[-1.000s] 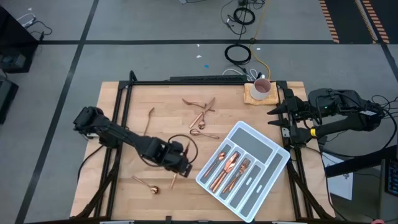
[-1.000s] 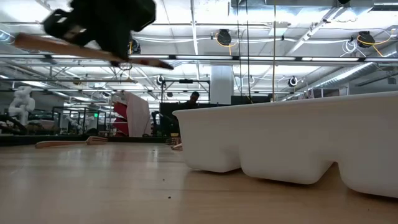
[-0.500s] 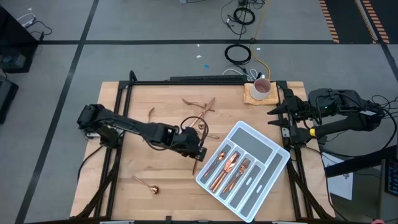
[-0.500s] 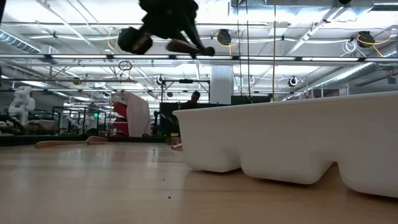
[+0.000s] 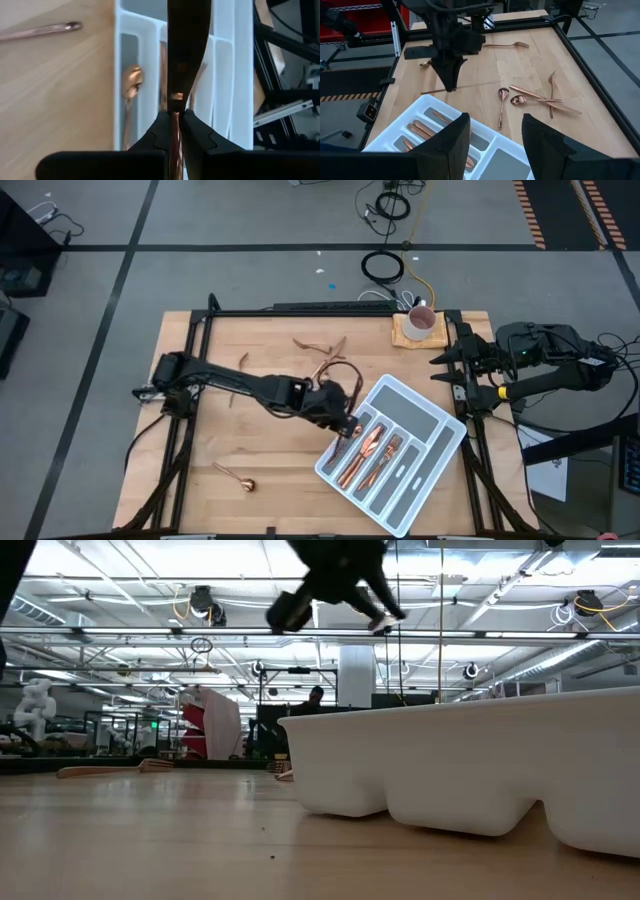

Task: Sort silverware
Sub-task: Put the gold table knife into the cutlery tray with the other gold table knives

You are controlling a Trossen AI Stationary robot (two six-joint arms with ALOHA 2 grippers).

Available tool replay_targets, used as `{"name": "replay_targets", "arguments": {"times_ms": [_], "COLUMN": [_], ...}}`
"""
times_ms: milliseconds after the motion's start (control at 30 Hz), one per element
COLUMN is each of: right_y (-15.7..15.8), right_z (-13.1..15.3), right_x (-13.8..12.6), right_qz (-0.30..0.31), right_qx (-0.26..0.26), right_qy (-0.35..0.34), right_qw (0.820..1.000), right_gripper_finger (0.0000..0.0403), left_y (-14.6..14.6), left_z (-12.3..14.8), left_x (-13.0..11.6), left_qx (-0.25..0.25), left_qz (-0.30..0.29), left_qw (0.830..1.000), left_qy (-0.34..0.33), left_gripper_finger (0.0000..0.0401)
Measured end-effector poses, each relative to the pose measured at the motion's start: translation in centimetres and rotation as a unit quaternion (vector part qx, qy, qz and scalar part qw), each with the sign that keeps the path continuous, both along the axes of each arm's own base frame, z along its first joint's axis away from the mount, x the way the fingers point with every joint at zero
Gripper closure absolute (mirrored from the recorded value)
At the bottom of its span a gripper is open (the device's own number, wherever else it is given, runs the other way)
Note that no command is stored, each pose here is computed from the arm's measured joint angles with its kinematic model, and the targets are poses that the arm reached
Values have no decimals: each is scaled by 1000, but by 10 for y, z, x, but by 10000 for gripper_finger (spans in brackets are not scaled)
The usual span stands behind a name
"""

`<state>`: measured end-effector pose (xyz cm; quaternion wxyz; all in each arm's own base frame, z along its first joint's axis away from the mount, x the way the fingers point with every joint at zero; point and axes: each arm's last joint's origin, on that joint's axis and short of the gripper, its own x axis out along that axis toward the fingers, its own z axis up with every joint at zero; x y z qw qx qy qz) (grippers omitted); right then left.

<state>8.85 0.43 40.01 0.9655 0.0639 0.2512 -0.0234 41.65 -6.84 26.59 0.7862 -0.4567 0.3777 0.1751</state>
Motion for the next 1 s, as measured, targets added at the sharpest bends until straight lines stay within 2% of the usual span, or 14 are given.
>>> {"name": "replay_targets", "arguments": {"times_ms": [233, 467, 1000], "right_y": [0, 0, 0], "right_z": [0, 0, 0], "right_x": [0, 0, 0], "right_qz": [0, 0, 0], "right_qx": [0, 0, 0], "right_qy": [0, 0, 0], "right_qw": [1000, 1000, 1000], "right_gripper_finger": [236, 236, 236], "left_y": [-8, -18, -50], "left_z": [-8, -22, -63], "left_x": [32, 51, 58], "left_qx": [-7, -9, -13], "left_qz": [-42, -53, -73], "left_qw": [999, 998, 996], "left_qy": [-3, 10, 52], "left_gripper_finger": [379, 379, 379]}}
